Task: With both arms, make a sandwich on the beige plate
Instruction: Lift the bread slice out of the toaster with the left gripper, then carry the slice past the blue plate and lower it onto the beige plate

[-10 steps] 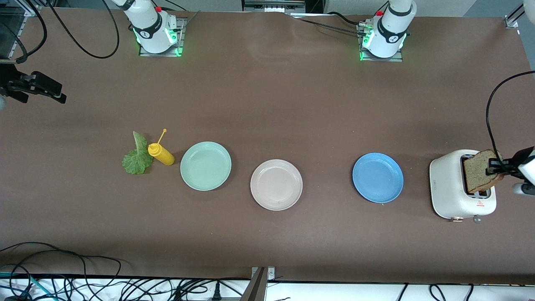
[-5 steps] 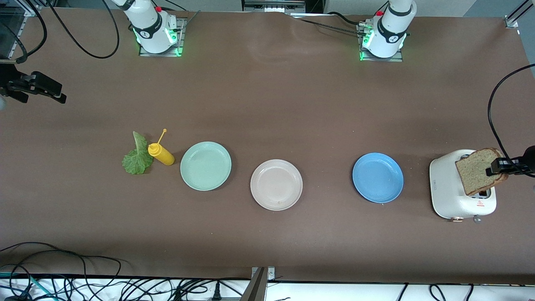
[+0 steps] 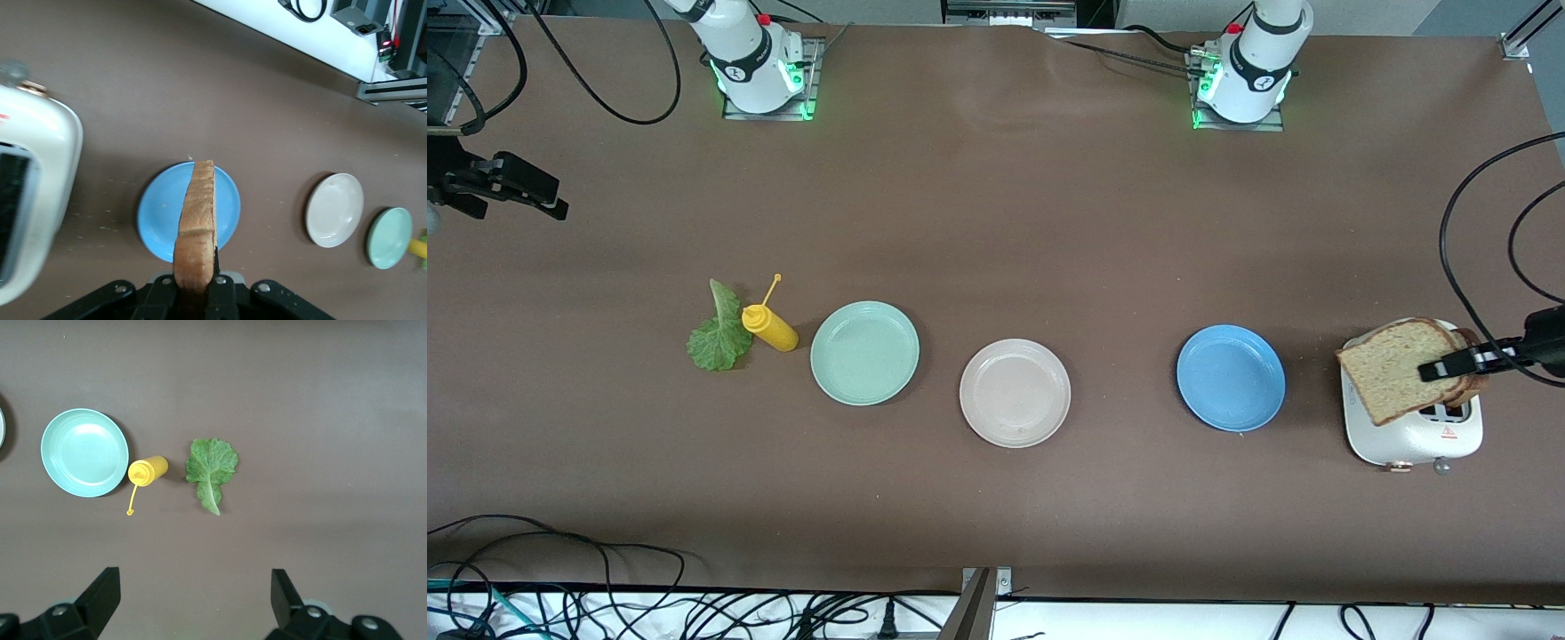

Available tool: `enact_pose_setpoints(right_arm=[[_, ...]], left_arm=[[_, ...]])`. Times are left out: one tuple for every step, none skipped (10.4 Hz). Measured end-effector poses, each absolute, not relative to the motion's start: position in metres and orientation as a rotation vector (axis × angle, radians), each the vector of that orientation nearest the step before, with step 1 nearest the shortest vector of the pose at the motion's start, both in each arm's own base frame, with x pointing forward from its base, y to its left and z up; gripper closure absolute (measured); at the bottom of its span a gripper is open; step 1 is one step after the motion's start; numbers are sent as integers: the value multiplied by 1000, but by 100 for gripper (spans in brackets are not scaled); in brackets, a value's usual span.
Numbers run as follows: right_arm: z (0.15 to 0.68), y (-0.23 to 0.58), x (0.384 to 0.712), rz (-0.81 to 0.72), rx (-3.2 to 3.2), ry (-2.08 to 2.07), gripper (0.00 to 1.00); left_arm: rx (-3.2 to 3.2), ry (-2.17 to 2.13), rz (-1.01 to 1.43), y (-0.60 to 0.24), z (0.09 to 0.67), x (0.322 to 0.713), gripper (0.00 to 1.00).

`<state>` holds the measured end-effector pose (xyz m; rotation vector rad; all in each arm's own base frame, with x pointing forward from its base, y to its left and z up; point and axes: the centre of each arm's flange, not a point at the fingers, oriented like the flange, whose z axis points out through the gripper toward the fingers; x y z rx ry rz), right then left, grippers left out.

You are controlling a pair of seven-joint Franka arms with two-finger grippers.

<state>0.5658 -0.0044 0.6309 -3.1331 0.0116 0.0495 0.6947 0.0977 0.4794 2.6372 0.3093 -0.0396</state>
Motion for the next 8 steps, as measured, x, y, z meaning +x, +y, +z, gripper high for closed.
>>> enact_pose_setpoints(right_arm=[[631,-4,566,50,-3133,12,0],[631,-4,566,49,-3133,12,0],[631,-4,566,50,-3133,12,0],[631,-5,566,50,-3132,12,0],[631,-5,566,51,-3132,13,0],[631,-5,566,50,-3132,14,0],[631,-5,566,50,-3133,14,0],[631,-5,566,50,-3132,14,0]], left_arm=[[2584,320,-77,79,468,700,90],[2532,323,-119,56,454,706,90],[2471,318,-160,31,440,711,90],[2423,319,-198,10,429,715,90],[2384,316,-229,-7,418,717,90],[2339,309,-254,-24,409,719,90],[2305,302,-279,-41,402,720,90],[2275,311,-311,-57,394,721,90]])
